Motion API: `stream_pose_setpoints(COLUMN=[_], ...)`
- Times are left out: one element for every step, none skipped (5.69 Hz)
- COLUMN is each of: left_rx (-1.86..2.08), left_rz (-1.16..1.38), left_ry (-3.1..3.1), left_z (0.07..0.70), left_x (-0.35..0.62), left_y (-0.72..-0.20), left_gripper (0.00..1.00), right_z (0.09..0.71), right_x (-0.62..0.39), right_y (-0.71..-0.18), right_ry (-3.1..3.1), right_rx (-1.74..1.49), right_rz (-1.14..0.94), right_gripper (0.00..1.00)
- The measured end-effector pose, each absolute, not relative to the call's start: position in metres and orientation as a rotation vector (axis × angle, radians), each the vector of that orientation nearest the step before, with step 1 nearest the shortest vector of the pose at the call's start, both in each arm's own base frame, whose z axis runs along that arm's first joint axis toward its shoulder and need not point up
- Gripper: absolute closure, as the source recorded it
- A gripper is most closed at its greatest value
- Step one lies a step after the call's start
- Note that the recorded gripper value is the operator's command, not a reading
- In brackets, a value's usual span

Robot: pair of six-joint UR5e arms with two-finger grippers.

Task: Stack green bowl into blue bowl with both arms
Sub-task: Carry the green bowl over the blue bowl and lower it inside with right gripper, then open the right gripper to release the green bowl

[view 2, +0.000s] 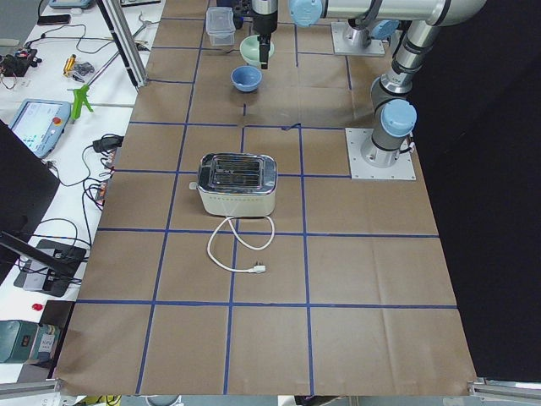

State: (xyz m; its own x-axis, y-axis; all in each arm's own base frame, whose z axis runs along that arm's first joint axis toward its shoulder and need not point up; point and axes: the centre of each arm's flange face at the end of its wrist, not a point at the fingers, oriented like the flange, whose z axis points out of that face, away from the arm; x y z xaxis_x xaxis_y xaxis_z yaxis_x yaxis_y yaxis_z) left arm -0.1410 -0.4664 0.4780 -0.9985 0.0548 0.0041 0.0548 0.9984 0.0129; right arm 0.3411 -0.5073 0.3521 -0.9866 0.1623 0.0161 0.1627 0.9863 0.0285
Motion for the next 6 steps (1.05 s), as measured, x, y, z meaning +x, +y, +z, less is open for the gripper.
stream_pose_setpoints(left_rx=[-0.087, -0.090, -0.091, -0.090, -0.090, -0.090], left_rz=[-0.019, -0.018, -0.017, -0.016, -0.015, -0.015], left_ry=[-3.140, -3.142, -3.142, -3.140, -3.138, -3.138], left_z=[0.478, 0.478, 0.478, 0.479, 0.479, 0.479], left_x=[-0.140, -0.140, -0.141, -0.141, -0.141, -0.141], left_y=[-0.466, -0.467, -0.466, -0.467, -0.467, -0.467], left_gripper=[0.02, 0.02, 0.02, 0.02, 0.02, 0.02], right_z=[0.329, 0.309, 0.295, 0.283, 0.273, 0.265], right_x=[0.341, 0.339, 0.338, 0.337, 0.337, 0.336], right_y=[-0.521, -0.531, -0.538, -0.539, -0.538, -0.537], right_ry=[-3.099, -3.070, -3.051, -3.039, -3.036, -3.036], right_rx=[-0.234, -0.225, -0.225, -0.225, -0.225, -0.225], right_rz=[-0.031, -0.021, -0.020, -0.028, -0.034, -0.036], right_gripper=[0.95, 0.95, 0.95, 0.93, 0.73, 0.01])
